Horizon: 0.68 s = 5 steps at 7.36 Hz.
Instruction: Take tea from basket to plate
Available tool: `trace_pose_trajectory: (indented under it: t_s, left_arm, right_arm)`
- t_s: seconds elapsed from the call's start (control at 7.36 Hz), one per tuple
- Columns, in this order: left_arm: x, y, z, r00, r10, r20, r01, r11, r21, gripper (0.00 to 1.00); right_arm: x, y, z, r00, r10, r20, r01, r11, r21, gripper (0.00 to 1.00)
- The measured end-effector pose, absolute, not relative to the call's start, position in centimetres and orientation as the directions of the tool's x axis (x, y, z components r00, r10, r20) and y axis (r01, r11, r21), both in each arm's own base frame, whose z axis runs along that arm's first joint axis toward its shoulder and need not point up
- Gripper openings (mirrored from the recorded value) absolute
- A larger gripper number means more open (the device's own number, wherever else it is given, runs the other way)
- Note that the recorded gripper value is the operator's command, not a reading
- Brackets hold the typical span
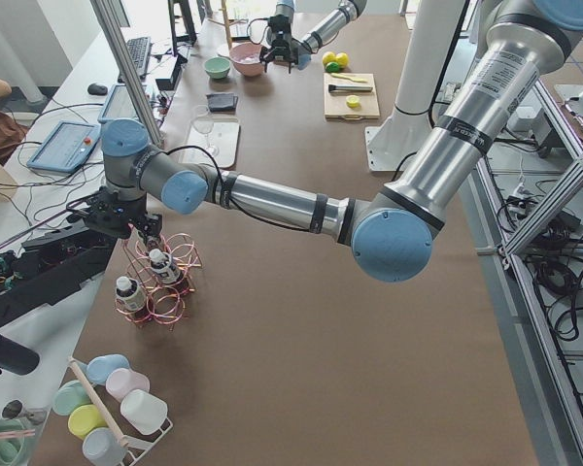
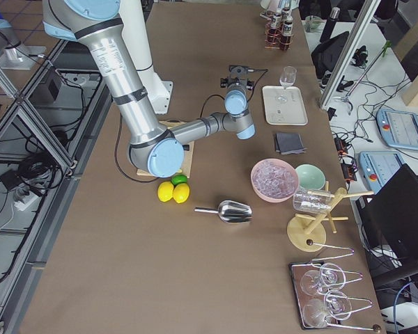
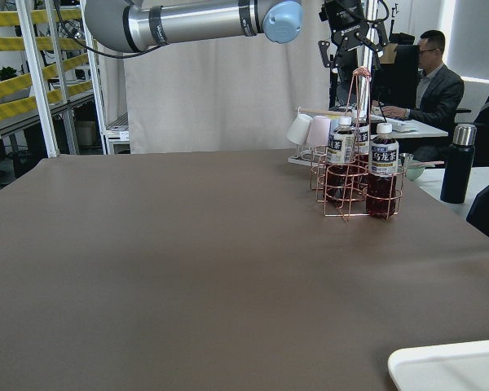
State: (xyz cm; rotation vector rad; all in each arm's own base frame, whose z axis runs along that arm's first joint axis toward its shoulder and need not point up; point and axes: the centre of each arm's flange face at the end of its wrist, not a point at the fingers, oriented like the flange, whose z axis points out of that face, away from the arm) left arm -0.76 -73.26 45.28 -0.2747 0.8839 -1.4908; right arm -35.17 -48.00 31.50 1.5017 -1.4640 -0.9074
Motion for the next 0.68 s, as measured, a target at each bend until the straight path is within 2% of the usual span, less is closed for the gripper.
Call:
trace_pose_trajectory:
  t_s: [0.41,0.54,0.68]
  left_arm:
    - [-0.2,-73.5,45.8,-0.168,-0.928,-0.334,0.739,0.105,-0.666,0.67]
    - [0.1,-73.5,45.6,-0.176,-0.928,-0.328,0.735,0.097,-0.671,0.47]
    - [0.4,-73.5,45.5,-0.179,-0.929,-0.325,0.733,0.094,-0.673,0.07]
  right_arm:
    - [-36.3,-46.9,31.9,0.024,-0.998,0.061,-0.390,0.047,0.919,1.00]
    - [-36.4,-46.7,32.0,0.021,-0.998,0.063,-0.390,0.050,0.919,1.00]
    - [-36.4,-46.6,32.1,0.015,-0.997,0.072,-0.390,0.060,0.919,1.00]
